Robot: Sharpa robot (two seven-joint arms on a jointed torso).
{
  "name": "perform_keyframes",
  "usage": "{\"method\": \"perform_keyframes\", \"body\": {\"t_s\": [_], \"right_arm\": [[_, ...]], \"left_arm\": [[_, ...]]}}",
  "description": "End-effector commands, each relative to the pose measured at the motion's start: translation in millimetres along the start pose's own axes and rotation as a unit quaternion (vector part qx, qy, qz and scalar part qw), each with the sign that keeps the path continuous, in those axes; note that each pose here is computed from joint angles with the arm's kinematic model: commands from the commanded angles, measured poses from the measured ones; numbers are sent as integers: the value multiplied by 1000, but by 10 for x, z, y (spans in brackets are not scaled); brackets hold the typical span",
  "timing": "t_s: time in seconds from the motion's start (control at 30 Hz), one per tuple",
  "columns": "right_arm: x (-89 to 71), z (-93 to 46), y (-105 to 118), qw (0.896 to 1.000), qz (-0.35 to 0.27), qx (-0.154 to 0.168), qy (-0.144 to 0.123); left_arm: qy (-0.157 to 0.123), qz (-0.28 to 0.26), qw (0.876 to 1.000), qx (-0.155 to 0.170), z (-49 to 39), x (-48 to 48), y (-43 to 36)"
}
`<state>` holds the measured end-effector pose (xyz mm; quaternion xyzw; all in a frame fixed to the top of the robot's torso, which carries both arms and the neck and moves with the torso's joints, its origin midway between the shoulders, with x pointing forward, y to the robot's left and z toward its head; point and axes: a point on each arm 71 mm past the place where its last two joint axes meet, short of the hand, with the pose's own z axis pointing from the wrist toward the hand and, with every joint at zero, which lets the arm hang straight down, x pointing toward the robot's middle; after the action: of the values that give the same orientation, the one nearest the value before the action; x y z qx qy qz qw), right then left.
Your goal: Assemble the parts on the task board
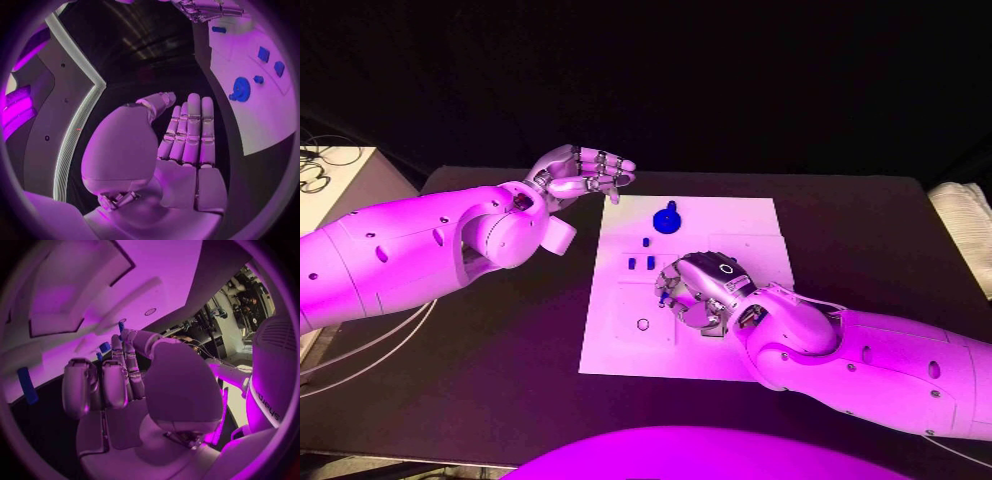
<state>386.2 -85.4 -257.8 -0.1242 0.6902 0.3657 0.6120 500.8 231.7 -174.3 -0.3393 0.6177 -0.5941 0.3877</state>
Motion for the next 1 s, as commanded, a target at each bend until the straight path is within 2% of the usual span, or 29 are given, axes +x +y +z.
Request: {"method": "perform_keyframes", "body": {"t_s": [0.03,0.77,1.0], "right_arm": [[37,-11,12,1000,-6,-3,11],[45,-21,8,1000,-11,0,15],[86,-7,15,999,-33,4,38]], "left_arm": [[7,-5,1000,2,3,19,-11],[6,-5,1000,-1,-2,1,-5],[6,-5,1000,-1,-3,3,-4]]}}
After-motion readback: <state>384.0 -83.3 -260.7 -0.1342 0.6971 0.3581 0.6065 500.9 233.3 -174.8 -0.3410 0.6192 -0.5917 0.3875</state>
